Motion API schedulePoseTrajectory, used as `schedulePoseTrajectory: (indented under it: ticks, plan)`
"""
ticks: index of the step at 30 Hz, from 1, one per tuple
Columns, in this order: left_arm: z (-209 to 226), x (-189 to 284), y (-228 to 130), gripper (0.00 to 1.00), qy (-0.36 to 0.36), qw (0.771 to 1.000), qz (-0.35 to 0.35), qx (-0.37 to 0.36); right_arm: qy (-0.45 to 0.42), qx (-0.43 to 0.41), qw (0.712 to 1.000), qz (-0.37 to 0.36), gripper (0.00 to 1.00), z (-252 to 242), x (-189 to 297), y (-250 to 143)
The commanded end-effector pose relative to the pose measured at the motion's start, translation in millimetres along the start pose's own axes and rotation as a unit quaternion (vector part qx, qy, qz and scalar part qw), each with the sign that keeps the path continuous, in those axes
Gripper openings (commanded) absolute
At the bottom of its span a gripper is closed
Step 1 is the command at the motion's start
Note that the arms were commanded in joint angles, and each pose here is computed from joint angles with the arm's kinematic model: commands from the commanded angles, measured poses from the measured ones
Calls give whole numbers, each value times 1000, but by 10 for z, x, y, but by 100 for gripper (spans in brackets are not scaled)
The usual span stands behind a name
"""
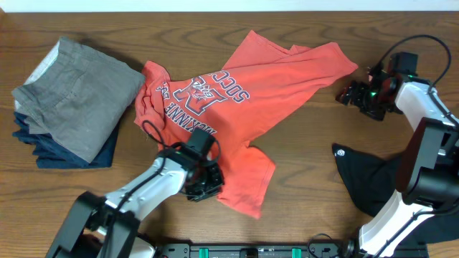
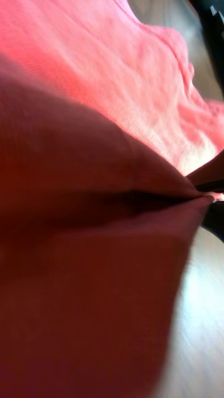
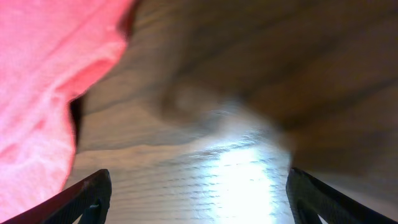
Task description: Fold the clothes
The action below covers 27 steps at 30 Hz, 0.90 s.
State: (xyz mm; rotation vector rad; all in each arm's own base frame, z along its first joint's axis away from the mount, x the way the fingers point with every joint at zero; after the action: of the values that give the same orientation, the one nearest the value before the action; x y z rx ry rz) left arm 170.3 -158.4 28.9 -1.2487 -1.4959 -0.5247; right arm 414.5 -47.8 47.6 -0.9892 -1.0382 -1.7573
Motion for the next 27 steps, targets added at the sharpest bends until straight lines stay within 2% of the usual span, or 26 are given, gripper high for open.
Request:
schedulePoseTrajectory:
  ticks: [1,5,12,18,23,25,27]
  plan:
    - [53,225,25,6,-17,1000,-14,-12,12,51,999,-2,89,223,-90,19]
    - [106,490,36,6,-41,998,-42,-11,18,51,998,-23,90,366,-203,107]
    - [58,813,-44,6,-88,991,-91,-31,-4,-23,998,-51,87,279,-537,228]
    - [114,948,-104,6,-88,988,-124,-38,-46,-82,992,-89,74,55,-788,349]
    - [170,965,-134,6,-78,988,-128,-34,-44,-86,987,-128,50,40,-804,504]
    - [178,967,-124,6,-75,988,-131,-34,-41,-84,986,-137,33,50,-793,547]
    - [194,970,-102,6,-69,987,-139,-32,-42,-86,986,-136,11,34,-791,541]
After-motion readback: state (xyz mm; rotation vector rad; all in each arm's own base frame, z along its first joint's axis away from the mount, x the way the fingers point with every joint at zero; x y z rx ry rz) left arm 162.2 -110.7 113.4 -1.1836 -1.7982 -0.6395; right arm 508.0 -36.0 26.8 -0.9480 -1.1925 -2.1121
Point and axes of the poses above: each gripper's point midway between its finger pads, its own x axis back along the fingers, its own z axis along the line the jaws close on, y = z × x, the point moved 3 cm from there along x, back along the fingers, and after that the axes turned 5 degrees about x, right-handed, at the moved point
